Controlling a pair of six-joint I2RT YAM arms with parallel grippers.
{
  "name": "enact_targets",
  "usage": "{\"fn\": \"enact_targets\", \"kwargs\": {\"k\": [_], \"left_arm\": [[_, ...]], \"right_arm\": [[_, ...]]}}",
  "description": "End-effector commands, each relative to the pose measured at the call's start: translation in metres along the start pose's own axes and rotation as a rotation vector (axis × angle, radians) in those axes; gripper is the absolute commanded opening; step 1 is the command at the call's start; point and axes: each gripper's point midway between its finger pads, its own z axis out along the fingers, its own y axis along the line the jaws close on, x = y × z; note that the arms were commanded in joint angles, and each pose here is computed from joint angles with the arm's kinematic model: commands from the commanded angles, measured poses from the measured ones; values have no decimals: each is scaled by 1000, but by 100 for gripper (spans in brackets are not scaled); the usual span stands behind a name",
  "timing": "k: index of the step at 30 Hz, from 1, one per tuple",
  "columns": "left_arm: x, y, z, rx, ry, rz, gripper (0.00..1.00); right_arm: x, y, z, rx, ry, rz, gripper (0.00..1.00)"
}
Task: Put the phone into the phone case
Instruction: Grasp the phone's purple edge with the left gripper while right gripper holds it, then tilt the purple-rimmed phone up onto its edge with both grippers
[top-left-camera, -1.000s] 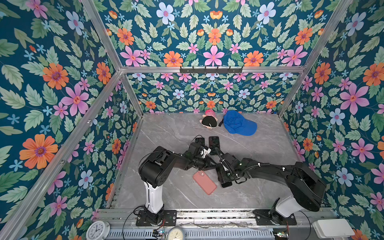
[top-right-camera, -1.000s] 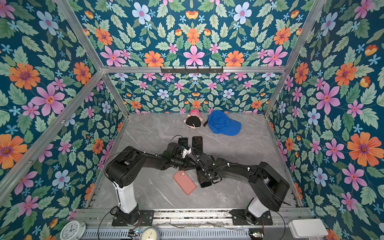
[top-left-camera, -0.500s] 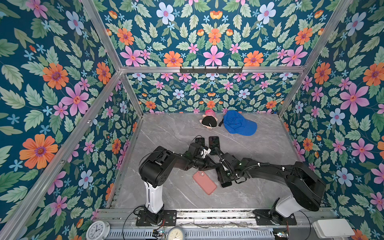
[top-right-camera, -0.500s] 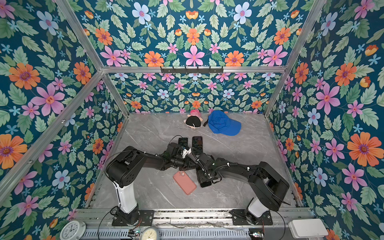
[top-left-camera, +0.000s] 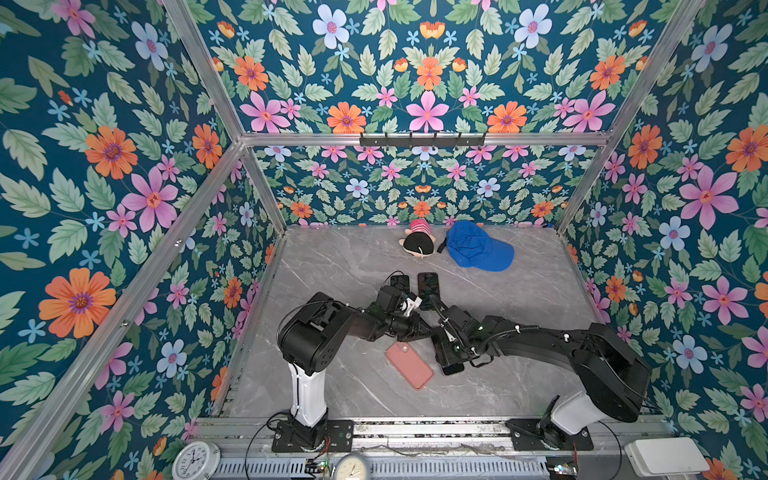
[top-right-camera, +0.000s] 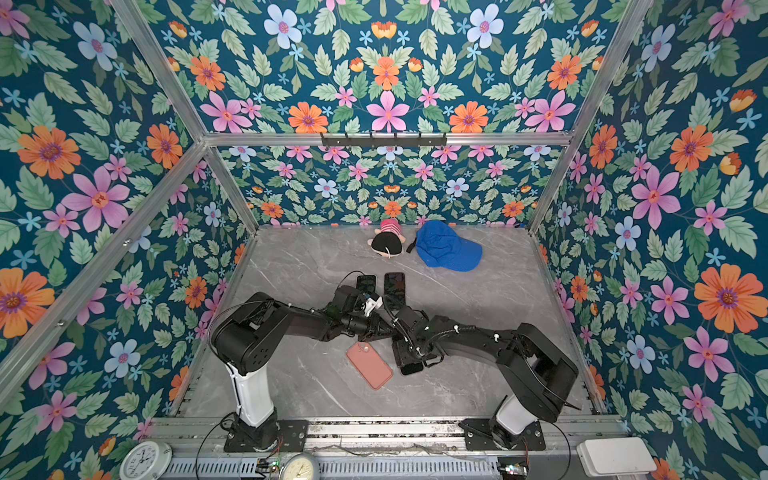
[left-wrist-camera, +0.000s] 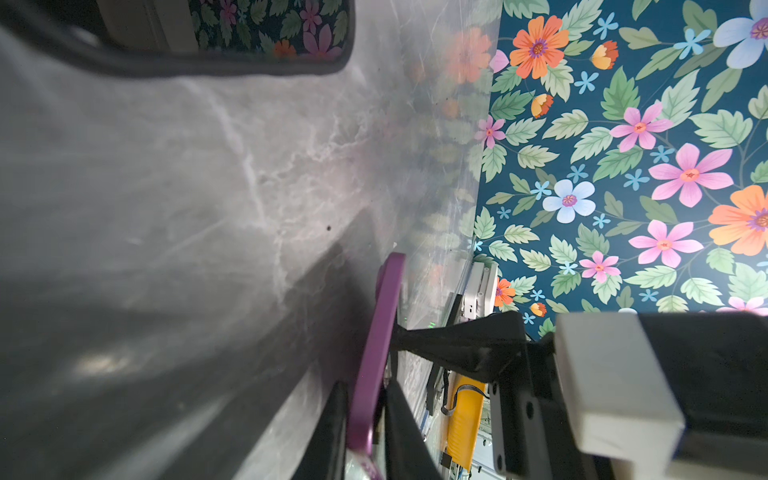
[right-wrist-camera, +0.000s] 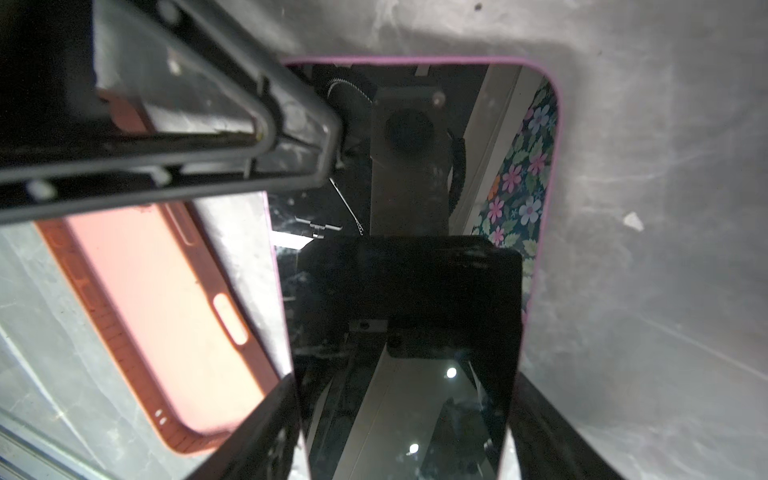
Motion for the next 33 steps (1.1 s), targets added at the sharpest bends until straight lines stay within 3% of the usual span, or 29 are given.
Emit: {"fn": "enact_targets", "kwargs": {"k": [1, 19, 26, 33], "left_arm": [[-1, -6, -1, 16, -4, 21, 19], [-5, -28, -10, 91, -51, 22, 14], [-17, -52, -25, 209, -128, 9, 11], [-39, -68, -47, 261, -219, 12, 8]], "right_arm": [[-3, -1, -7, 11, -17, -9, 82], [-29, 1, -50, 15, -138, -7, 84], [-50, 5, -79, -46, -232, 35, 85], [-60, 5, -100, -169, -248, 126, 85]]}}
